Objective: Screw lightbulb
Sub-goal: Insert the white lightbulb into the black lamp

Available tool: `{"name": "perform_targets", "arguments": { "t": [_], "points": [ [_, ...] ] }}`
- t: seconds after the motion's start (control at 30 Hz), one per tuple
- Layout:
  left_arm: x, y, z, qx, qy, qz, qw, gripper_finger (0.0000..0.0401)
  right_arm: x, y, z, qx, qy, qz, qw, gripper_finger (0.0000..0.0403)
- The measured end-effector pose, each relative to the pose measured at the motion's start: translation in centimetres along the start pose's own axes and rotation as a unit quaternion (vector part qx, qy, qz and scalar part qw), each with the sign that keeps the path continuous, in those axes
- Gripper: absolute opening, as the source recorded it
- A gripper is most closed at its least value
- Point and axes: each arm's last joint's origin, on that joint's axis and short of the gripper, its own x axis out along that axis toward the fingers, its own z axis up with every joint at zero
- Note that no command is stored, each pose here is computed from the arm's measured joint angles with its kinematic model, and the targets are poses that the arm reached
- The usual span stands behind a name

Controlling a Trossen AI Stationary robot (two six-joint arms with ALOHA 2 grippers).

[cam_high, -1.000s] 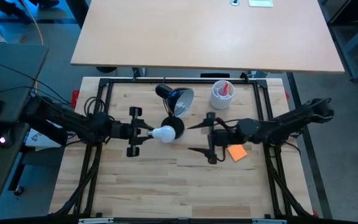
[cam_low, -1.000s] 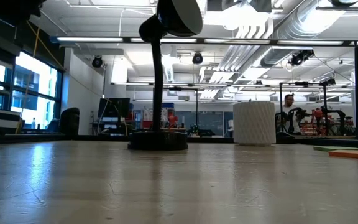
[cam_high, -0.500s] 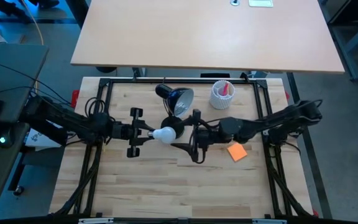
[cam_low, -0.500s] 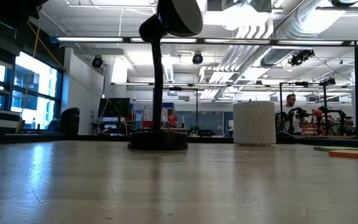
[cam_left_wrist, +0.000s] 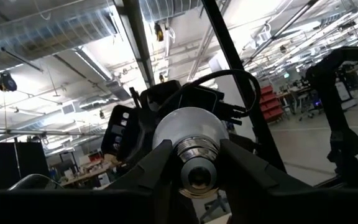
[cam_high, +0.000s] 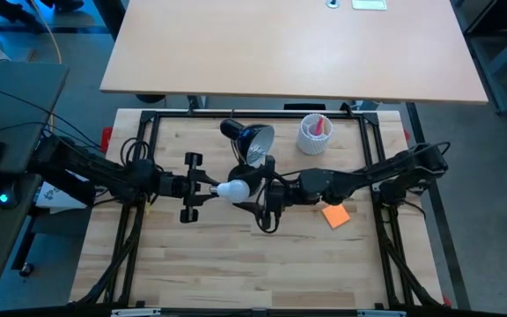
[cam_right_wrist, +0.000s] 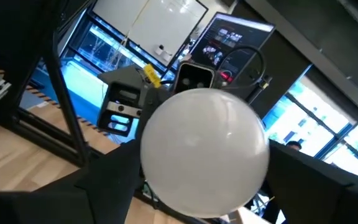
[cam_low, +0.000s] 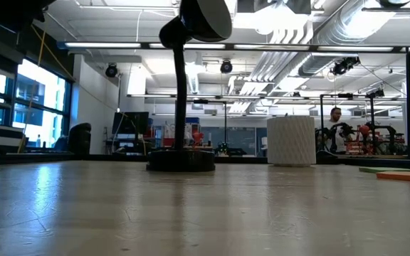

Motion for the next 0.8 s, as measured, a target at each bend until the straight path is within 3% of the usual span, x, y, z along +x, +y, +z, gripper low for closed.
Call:
{"name": "perform_targets", "arguments": {
  "t": [0.37, 0.8],
  "points": [
    [0.0, 0.0, 0.0, 0.000, 0.003, 0.004, 1.000, 0.0113, -0.2, 0.0, 0.2, 0.013, 0.005, 0.001, 1.000, 0.0245],
    [0.0, 0.4, -0.4, -0.012, 0.051, 0.087, 0.995, 0.0113, -2.4, -0.4, 2.1, 0.002, 0.067, -0.046, 0.997, 0.0237]
  ]
}}
